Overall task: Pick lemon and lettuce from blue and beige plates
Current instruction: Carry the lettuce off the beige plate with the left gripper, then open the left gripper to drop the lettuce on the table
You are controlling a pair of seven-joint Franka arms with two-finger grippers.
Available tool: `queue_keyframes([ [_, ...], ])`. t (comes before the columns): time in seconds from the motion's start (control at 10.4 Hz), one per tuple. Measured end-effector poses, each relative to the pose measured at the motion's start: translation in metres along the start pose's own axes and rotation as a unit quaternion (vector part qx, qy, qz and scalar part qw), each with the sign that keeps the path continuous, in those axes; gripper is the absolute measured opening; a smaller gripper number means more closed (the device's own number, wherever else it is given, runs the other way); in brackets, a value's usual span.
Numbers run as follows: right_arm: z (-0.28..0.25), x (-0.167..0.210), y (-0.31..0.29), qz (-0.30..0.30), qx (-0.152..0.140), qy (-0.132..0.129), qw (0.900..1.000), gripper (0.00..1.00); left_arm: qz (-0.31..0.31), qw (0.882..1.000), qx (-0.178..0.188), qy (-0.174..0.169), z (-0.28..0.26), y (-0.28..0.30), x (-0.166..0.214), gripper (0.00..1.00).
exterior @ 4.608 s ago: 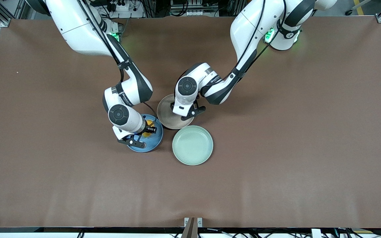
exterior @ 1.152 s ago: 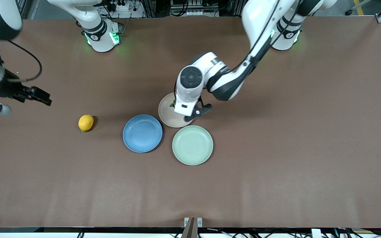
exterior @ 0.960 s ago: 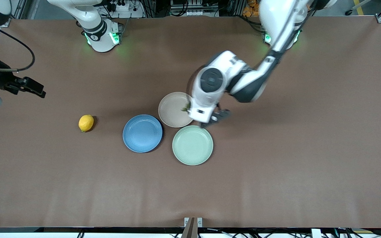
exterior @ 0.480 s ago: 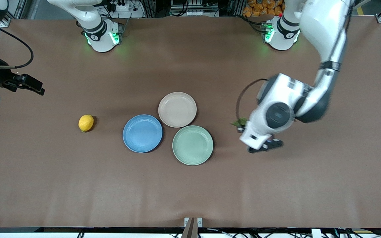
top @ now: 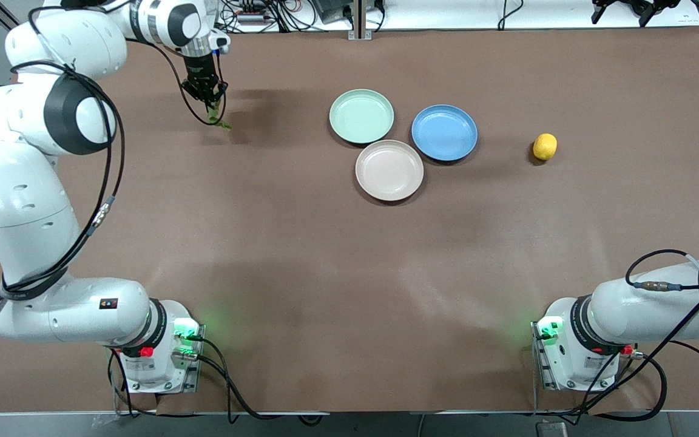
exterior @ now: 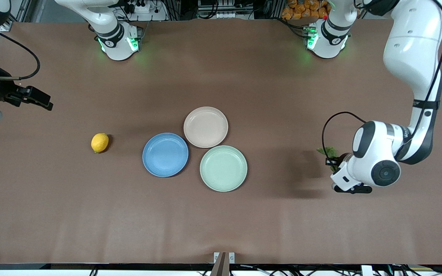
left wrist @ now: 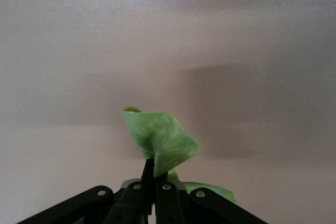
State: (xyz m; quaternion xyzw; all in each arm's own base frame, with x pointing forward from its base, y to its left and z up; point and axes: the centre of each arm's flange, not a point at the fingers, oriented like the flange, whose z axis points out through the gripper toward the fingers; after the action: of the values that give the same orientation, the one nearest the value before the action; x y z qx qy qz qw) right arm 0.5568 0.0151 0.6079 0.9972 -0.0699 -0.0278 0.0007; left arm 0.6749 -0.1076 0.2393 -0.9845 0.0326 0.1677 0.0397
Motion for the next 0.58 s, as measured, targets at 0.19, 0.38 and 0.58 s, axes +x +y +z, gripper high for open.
queue_keyframes([
  [0.19, -0.003, 0.001, -0.001, -0.001, 0.001, 0.008, 1.0, 1.0, 0.006, 1.0, 0.0, -0.002, 0.009, 0.007, 0.003, 0.27],
  [0.38, -0.008, 0.002, -0.001, -0.001, 0.003, 0.016, 1.0, 1.0, 0.0, 1.0, -0.002, 0.017, -0.012, 0.001, 0.005, 0.53],
  [0.58, -0.01, 0.002, -0.002, -0.002, 0.003, 0.019, 1.0, 1.0, -0.004, 0.999, -0.003, 0.053, -0.058, -0.004, -0.004, 0.85],
])
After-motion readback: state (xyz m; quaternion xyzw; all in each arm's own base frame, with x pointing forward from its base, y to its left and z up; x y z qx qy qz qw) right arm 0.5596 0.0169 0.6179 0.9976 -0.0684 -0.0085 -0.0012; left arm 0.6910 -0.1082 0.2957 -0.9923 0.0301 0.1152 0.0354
